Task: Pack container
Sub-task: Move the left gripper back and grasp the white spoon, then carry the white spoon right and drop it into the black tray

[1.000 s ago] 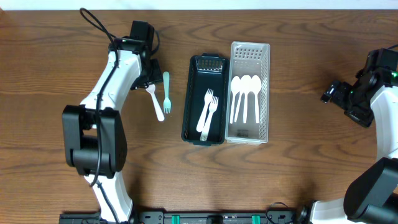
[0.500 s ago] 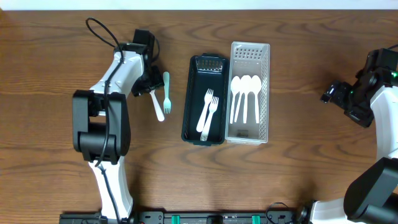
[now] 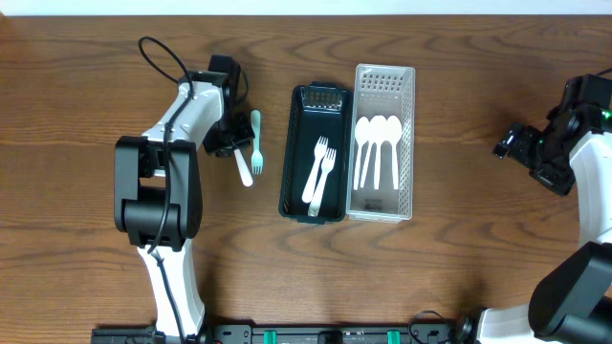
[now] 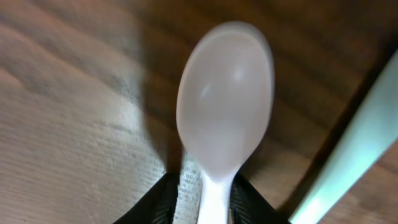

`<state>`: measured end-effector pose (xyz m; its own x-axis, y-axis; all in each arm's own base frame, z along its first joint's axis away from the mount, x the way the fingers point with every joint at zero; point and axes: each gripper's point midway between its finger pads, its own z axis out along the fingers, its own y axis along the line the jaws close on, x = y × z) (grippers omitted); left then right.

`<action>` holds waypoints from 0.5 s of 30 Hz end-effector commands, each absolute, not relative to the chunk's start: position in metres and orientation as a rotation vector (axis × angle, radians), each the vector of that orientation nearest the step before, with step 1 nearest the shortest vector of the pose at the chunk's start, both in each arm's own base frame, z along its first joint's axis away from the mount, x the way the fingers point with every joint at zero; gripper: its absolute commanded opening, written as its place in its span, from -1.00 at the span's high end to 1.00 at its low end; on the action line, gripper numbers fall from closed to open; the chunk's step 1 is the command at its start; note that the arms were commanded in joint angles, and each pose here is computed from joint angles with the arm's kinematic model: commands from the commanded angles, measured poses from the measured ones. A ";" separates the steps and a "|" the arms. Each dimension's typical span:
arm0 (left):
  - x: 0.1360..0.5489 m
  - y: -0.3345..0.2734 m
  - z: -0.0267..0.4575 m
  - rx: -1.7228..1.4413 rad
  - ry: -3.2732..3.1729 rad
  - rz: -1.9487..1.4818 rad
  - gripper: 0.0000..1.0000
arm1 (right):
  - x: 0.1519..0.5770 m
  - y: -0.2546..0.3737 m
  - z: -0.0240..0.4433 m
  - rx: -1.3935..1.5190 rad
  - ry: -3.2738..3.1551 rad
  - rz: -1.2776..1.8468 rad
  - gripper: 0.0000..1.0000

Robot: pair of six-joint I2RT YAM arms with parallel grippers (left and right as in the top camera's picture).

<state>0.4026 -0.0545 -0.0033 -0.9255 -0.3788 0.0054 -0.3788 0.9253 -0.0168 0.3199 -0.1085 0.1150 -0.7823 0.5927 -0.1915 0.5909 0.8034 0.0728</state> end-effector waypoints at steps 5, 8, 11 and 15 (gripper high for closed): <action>0.391 -0.057 -0.014 0.515 -3.056 0.019 0.79 | 0.317 -0.108 0.113 0.930 2.800 0.018 -0.98; 0.389 -0.057 -0.005 0.403 -3.063 0.017 0.88 | 0.315 -0.108 0.113 0.933 2.810 0.019 -0.99; 0.390 -0.057 0.020 0.342 -3.081 0.023 0.88 | 0.313 -0.107 0.112 0.935 2.816 0.019 -0.98; 0.398 -0.072 0.082 0.259 -3.175 0.133 0.88 | 0.314 -0.107 0.112 0.936 2.815 0.019 -0.98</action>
<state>0.3729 -0.0564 0.0152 -0.9622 -0.2443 0.1204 -0.2442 0.9696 0.0164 0.3140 -0.1065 0.1137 -0.7867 0.5943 -0.1673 0.5926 0.8028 0.0651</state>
